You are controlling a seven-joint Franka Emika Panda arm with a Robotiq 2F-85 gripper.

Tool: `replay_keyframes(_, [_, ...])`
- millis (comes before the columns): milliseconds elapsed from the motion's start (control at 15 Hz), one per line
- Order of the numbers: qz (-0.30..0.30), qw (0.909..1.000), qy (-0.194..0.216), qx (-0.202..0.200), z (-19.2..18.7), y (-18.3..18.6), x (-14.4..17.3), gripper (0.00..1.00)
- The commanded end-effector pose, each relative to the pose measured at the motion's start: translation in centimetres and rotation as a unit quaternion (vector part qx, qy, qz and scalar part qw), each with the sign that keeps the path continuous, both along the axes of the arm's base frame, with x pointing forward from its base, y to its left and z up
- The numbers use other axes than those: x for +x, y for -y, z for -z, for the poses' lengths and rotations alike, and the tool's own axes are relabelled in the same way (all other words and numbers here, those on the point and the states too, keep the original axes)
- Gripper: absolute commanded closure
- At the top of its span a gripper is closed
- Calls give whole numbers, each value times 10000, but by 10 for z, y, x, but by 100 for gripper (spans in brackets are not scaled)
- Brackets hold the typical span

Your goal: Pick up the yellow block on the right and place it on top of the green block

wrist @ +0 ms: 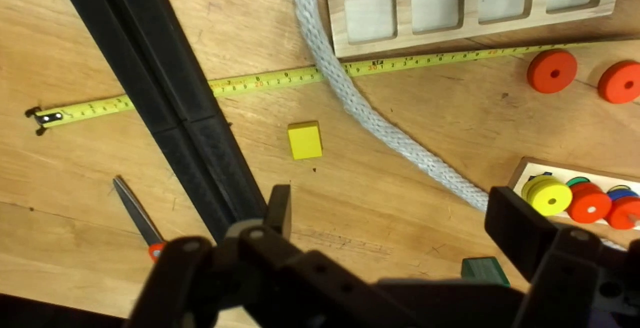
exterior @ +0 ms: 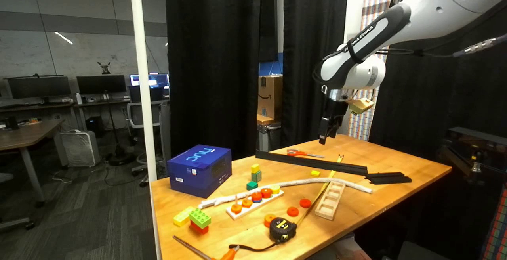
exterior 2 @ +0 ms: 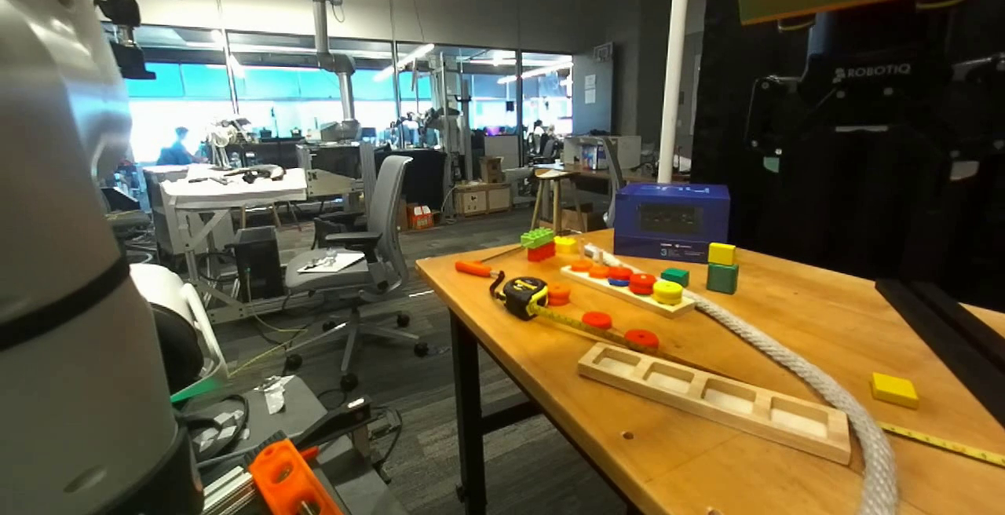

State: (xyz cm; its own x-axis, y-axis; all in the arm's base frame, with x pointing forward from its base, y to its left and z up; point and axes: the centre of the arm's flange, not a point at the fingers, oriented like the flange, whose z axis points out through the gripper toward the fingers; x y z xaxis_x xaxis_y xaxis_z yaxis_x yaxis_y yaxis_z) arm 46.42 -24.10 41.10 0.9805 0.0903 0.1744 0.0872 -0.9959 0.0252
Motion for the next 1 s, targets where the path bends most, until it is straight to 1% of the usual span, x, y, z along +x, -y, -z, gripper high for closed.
replay_keyframes(0, [-229, 9995, -50, 222, 15, 25, 29, 0])
replay_keyframes(267, [-364, 9984, -158, 396, 42, 44, 39, 0])
replay_keyframes(533, [-422, 9972, -403, 466, 69, 60, 53, 0])
replay_keyframes(733, [-464, 9959, -566, 527, 87, 64, 65, 0])
replay_keyframes(933, [-536, 9949, -634, 575, 104, 63, 72, 0])
